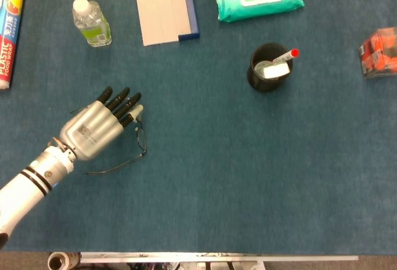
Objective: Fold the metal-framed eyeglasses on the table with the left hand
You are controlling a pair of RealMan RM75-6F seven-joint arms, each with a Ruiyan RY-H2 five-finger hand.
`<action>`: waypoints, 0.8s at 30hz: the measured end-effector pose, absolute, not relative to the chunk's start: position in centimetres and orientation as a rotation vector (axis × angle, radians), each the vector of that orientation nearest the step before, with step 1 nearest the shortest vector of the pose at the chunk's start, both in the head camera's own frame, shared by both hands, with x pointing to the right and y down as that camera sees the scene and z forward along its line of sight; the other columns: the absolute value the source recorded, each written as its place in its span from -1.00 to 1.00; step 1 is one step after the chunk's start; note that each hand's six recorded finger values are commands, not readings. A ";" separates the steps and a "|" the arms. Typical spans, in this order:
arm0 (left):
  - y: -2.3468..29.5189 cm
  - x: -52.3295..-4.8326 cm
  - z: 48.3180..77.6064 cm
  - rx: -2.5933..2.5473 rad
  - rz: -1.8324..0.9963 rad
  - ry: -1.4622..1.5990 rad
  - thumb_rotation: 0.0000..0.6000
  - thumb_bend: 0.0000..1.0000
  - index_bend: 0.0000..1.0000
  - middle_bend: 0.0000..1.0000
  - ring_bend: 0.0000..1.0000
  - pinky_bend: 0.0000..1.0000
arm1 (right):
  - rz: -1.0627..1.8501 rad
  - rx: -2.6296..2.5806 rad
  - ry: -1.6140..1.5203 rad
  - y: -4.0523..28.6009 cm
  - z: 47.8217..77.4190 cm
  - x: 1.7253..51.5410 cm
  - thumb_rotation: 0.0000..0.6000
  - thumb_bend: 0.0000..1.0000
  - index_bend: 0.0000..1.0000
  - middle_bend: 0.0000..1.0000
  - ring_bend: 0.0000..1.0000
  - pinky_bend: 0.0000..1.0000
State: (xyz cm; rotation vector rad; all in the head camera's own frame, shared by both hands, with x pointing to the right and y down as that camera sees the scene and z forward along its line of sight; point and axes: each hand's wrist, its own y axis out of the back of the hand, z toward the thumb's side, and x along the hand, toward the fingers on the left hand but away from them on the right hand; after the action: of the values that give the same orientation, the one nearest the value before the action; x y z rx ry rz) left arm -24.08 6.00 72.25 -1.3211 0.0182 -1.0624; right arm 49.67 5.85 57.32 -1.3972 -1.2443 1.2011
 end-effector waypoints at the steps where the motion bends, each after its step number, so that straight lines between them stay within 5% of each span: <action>1: 6.1 -24.0 72.4 -1.322 -1.062 0.015 1.00 0.68 -0.88 -1.00 -1.00 -0.67 | 1.200 -1.397 -1.244 5.9 57.3 49.6 1.00 0.08 0.18 0.02 -0.28 -0.29; 24: 6.0 -23.9 74.3 -1.332 -1.080 -0.006 1.00 0.68 -0.89 -1.00 -1.00 -0.67 | 1.209 -1.395 -1.249 5.9 57.3 49.9 1.00 0.08 0.18 0.03 -0.28 -0.29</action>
State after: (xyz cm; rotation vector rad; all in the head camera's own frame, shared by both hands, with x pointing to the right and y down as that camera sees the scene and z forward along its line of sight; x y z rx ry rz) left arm -23.88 5.97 74.29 -1.3317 -0.0058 -1.0801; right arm 49.85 5.91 57.29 -1.3950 -1.2486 1.2090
